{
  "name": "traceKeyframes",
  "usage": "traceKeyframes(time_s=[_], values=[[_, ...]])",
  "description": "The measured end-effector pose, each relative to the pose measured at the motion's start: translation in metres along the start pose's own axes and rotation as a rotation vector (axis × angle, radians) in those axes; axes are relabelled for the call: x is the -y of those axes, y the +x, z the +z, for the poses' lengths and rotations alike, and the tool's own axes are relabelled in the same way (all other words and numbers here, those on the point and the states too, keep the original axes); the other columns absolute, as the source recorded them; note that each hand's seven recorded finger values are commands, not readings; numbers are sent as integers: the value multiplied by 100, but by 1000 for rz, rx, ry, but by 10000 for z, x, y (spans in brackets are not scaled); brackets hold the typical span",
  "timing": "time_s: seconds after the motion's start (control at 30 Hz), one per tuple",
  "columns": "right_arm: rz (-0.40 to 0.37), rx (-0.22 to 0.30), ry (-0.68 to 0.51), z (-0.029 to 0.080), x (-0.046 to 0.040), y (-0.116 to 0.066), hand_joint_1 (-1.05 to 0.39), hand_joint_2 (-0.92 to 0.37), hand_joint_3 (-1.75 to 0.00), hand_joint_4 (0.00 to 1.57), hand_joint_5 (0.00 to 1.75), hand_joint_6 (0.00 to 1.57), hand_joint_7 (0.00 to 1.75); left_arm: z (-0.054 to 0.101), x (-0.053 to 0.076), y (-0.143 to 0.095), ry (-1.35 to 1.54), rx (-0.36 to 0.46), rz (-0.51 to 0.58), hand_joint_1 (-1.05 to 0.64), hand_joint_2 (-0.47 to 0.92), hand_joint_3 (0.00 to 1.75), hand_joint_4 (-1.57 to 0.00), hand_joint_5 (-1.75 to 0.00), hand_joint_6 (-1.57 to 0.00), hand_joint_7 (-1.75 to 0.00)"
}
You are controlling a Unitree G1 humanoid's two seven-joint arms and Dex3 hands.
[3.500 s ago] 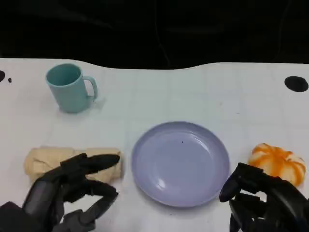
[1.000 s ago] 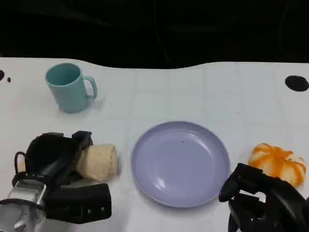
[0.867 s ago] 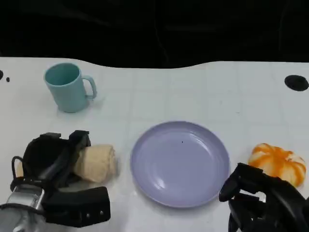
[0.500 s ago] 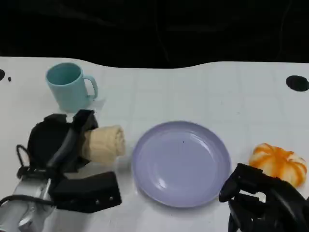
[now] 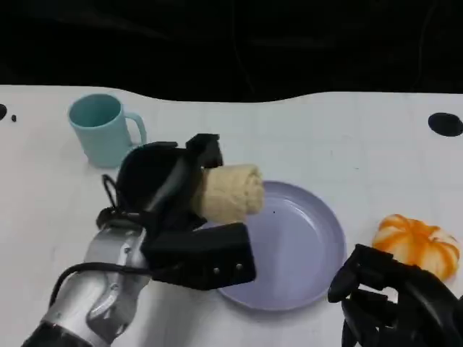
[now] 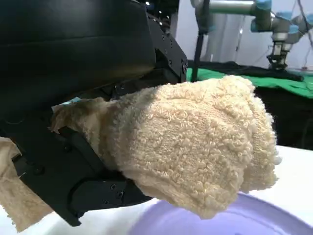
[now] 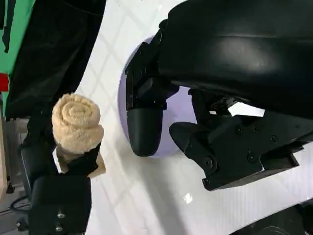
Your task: Grasp the towel on the left side of the plate with the left hand and place it into the plate.
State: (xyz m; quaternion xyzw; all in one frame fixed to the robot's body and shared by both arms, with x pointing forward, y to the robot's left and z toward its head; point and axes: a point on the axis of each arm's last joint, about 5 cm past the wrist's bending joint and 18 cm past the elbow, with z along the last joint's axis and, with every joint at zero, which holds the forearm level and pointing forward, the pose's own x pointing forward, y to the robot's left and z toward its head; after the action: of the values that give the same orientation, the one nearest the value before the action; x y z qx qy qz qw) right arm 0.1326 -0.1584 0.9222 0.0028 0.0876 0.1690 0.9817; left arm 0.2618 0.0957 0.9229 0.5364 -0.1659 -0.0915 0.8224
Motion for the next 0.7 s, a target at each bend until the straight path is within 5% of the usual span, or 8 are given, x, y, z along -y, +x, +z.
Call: traceKeyframes(time_s=[0.37,0.5,0.6,0.7], values=[[-1,-3,0,-3,-1,-19,-9,-71,-99,68,175,52,160,457,99,172,-36,64,-138,-27,65,63,-86,-175,-68,-163],[-1,-3,-3,-1,-5,-18,-10,-71,-99,69,175,53,160,516,175,177,-36,74,-190,-25,73,51,-84,-175,-72,-138],[-4,-3,-8,1,-7,-18,-10,-71,-99,69,175,53,160,524,197,172,-41,77,-222,-25,83,34,-80,-168,-94,-61],[-7,-1,-14,6,-10,-19,-10,-70,-99,69,175,54,159,520,199,170,-47,77,-273,-30,90,17,-66,-132,-86,-23]])
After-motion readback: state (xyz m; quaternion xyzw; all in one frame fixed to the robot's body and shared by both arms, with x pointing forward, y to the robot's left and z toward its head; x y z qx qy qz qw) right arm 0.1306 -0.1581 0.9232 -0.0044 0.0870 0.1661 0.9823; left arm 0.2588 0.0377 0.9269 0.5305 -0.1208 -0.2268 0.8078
